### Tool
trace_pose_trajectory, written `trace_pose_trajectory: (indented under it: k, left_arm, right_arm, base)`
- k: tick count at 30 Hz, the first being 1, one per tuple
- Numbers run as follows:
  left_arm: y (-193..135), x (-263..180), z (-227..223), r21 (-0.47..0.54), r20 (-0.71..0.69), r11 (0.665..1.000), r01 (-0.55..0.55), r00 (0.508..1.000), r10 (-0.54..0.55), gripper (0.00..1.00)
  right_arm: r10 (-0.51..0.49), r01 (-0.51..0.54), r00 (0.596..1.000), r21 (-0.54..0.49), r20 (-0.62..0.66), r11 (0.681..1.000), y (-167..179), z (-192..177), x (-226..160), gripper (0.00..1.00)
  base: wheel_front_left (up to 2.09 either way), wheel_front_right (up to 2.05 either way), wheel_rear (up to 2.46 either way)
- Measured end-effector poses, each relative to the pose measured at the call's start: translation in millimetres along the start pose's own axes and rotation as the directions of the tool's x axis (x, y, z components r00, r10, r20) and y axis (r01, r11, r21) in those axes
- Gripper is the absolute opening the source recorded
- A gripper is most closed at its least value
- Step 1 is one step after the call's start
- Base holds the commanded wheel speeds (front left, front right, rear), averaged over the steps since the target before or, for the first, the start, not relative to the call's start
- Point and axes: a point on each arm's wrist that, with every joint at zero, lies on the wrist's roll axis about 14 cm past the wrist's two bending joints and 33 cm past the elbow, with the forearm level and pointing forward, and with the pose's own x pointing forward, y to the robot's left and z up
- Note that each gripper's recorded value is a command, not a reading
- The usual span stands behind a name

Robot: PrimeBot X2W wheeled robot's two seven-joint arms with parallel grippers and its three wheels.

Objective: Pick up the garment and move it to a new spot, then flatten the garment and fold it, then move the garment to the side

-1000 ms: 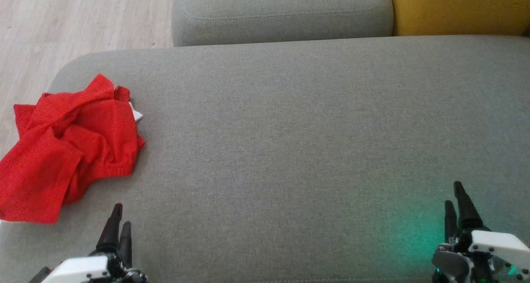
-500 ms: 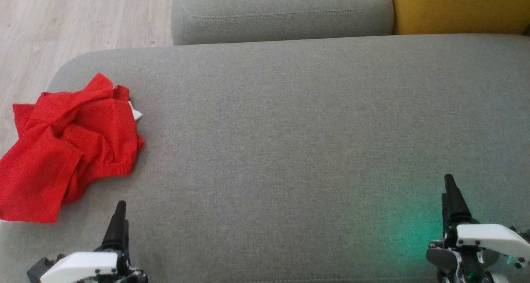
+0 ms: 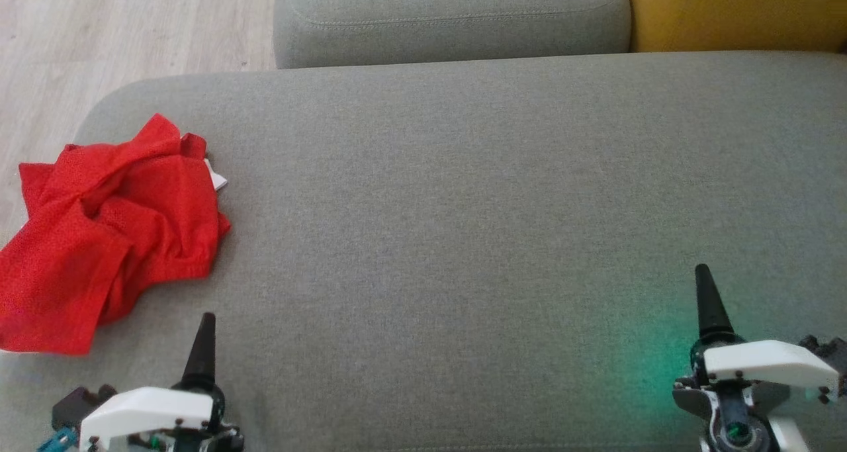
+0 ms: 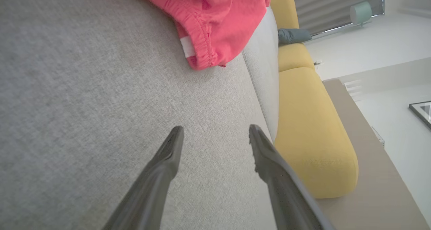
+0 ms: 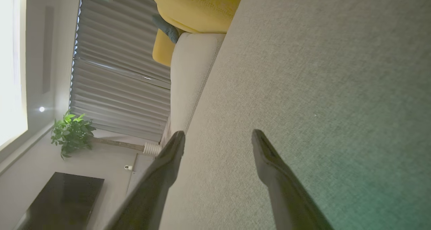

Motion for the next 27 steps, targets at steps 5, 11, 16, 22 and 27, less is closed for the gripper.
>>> trace_pose_trajectory:
  k: [5,11,16,22,27]
  left_arm:
    - [-2.1,1.9,-0.9,0.059,-0.001,0.998,0.0,1.0,0.0,1.0]
    - [-6.7,4.6,-3.2,0.145,-0.002,0.989,0.006,1.0,-0.006,1.0]
    - [-5.1,4.7,-3.0,0.212,0.006,0.977,-0.005,1.0,0.004,1.0]
    - [-6.2,5.3,-1.1,0.283,0.021,0.959,-0.01,1.0,0.004,1.0]
    - [-16.6,8.7,3.2,0.349,0.039,0.937,0.005,0.999,-0.02,1.0]
  right_arm:
    - [-0.008,0.007,1.0,-0.06,-0.007,0.998,-2.4,-4.2,-0.4,1.0]
    - [-0.015,0.013,1.0,-0.147,-0.012,0.989,-4.8,-6.7,-0.5,1.0]
    - [-0.009,0.006,1.0,-0.216,-0.012,0.976,-2.1,-6.6,2.3,1.0]
    - [0.003,-0.005,1.0,-0.282,-0.006,0.959,1.4,-5.9,3.9,1.0]
    - [0.028,-0.025,1.0,-0.341,0.004,0.94,9.1,-4.1,6.9,1.0]
  base:
    - [0.0,0.0,0.0]
    - [0.0,0.0,0.0]
    - [0.0,0.0,0.0]
    - [0.0,0.0,0.0]
    - [0.0,0.0,0.0]
